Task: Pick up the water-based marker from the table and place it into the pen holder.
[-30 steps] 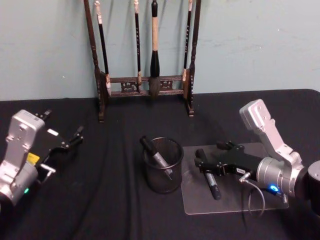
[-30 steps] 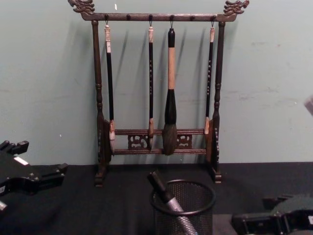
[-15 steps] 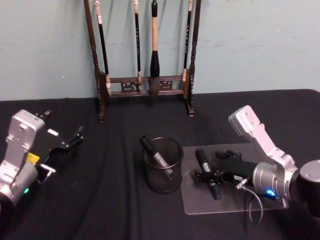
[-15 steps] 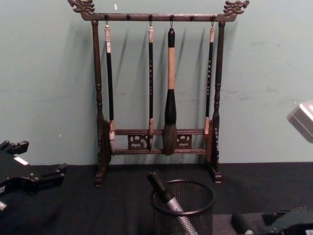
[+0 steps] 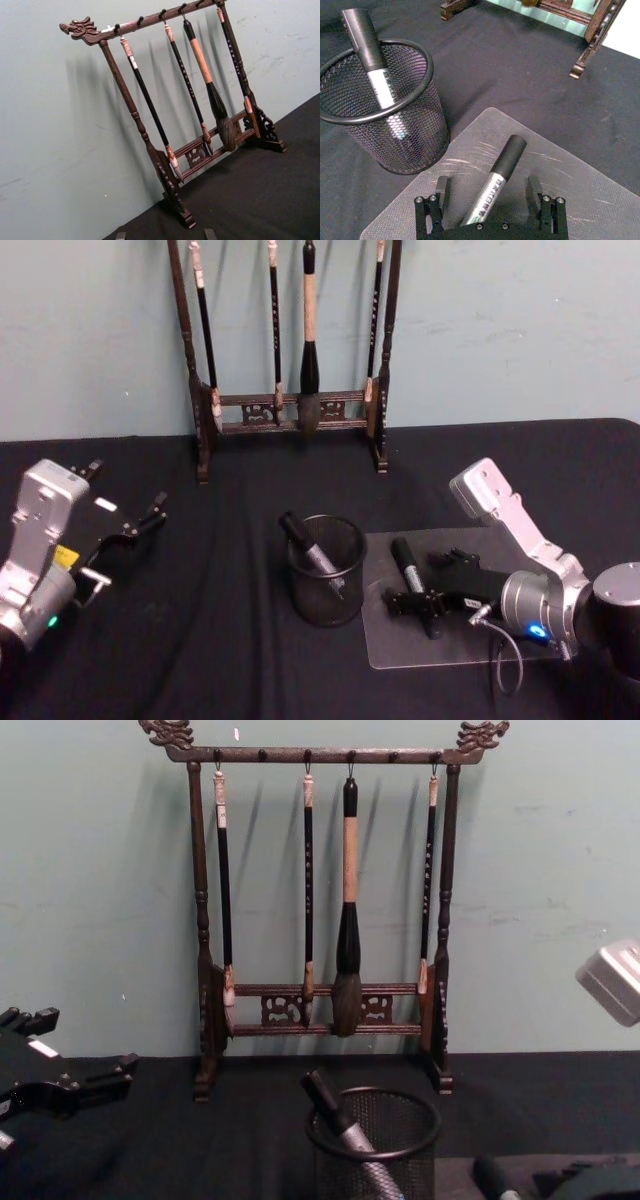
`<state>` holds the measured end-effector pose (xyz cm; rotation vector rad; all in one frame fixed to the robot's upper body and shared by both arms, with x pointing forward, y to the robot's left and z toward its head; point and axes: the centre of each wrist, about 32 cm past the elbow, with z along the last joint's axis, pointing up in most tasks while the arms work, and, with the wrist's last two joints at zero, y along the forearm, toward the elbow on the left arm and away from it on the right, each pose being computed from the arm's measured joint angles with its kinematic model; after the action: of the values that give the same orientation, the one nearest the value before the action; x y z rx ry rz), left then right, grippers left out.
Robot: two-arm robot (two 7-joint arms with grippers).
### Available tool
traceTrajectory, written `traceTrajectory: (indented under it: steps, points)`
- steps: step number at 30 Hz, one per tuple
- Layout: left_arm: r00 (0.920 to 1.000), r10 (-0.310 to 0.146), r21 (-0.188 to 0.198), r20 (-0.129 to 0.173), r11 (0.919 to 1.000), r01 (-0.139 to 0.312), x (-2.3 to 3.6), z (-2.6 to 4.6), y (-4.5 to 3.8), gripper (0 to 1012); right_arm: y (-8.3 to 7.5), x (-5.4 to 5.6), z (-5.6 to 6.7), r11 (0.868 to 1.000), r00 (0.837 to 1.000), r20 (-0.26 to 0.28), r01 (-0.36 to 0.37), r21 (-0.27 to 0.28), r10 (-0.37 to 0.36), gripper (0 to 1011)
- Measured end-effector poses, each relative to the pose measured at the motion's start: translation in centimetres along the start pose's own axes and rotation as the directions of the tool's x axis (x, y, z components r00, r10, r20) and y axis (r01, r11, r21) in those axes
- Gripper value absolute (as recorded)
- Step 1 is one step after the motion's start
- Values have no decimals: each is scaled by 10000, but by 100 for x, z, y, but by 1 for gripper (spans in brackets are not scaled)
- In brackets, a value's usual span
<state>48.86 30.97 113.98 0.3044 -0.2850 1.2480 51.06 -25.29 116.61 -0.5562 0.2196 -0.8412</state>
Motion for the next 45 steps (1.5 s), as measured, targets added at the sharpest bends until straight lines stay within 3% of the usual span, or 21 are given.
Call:
traceTrajectory:
  steps: [27,39,45]
  points:
    - [10000,0,0,0,10000,0,0,0,0,1009,21,-2,-16,10000,10000,26,-38,-84,38,1002]
    - [10000,-1,0,0,10000,1,0,0,0,1009,20,-1,-15,10000,10000,12,-53,-69,53,732]
    - [10000,0,0,0,10000,0,0,0,0,1009,20,-1,-16,10000,10000,5,-57,-66,57,462]
